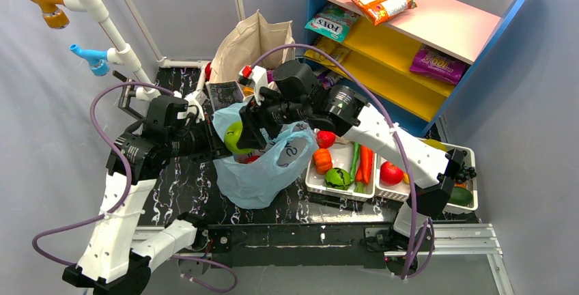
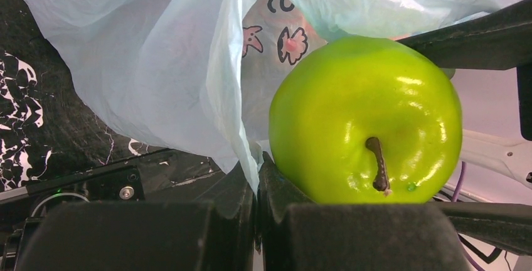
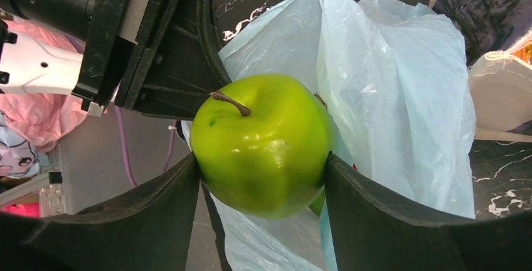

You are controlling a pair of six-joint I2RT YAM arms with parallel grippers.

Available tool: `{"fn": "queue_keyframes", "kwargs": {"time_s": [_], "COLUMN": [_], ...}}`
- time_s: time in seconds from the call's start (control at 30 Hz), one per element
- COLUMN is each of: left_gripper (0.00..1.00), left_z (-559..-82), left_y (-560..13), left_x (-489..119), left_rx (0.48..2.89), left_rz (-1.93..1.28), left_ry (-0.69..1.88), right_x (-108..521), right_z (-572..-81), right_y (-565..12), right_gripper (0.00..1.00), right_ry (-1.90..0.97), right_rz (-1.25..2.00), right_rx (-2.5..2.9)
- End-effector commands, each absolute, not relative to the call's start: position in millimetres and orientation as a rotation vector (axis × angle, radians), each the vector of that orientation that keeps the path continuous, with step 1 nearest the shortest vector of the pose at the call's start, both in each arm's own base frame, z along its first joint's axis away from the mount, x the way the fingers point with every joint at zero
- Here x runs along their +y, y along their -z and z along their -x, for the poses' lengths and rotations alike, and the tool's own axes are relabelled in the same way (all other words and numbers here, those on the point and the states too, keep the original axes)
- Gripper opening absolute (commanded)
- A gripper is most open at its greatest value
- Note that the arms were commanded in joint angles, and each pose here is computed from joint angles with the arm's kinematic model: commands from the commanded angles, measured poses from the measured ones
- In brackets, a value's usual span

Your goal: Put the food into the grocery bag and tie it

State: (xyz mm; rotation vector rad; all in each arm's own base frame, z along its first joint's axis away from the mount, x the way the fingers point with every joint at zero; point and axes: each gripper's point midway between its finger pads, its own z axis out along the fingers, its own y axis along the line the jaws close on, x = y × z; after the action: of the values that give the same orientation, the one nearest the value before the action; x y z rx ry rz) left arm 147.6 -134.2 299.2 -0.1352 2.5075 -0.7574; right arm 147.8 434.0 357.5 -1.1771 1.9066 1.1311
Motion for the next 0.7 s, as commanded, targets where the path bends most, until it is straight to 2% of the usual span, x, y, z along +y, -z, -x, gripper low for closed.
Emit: {"fn": "queue_keyframes", "kwargs": {"time_s": [0.0,0.17,0.4,0.53,0.67], "left_gripper": [0.00,0.00,0.00,0.00,0.00], "left_z": [-145,-145,-145,-146,-147], "left_y": [-310,-312,-315,-314,-312], "left_x": [-141,-141,-141,-143,-145], "left_rx": [2.465,2.461,2.464,2.468,2.479], "left_rz": [0.094,0.093,0.082,0.080,0.069], "left_ry": [0.825,0.827,0.823,0.829,0.840], "right_x": [443,437,429,431,438], "right_z": [-134,-156,-155,-150,-144], "right_y": [-349,-320,-290,-291,-322], "right_gripper": [0.74,0.80,0.84,0.85,0.87], "right_ry": [-1.126,-0.957,-0.890,-0.917,-0.986], "right_rz": [1.268,1.228,1.295,1.314,1.308], "right_rx": [1.874,1.956,2.005,1.997,1.906]}}
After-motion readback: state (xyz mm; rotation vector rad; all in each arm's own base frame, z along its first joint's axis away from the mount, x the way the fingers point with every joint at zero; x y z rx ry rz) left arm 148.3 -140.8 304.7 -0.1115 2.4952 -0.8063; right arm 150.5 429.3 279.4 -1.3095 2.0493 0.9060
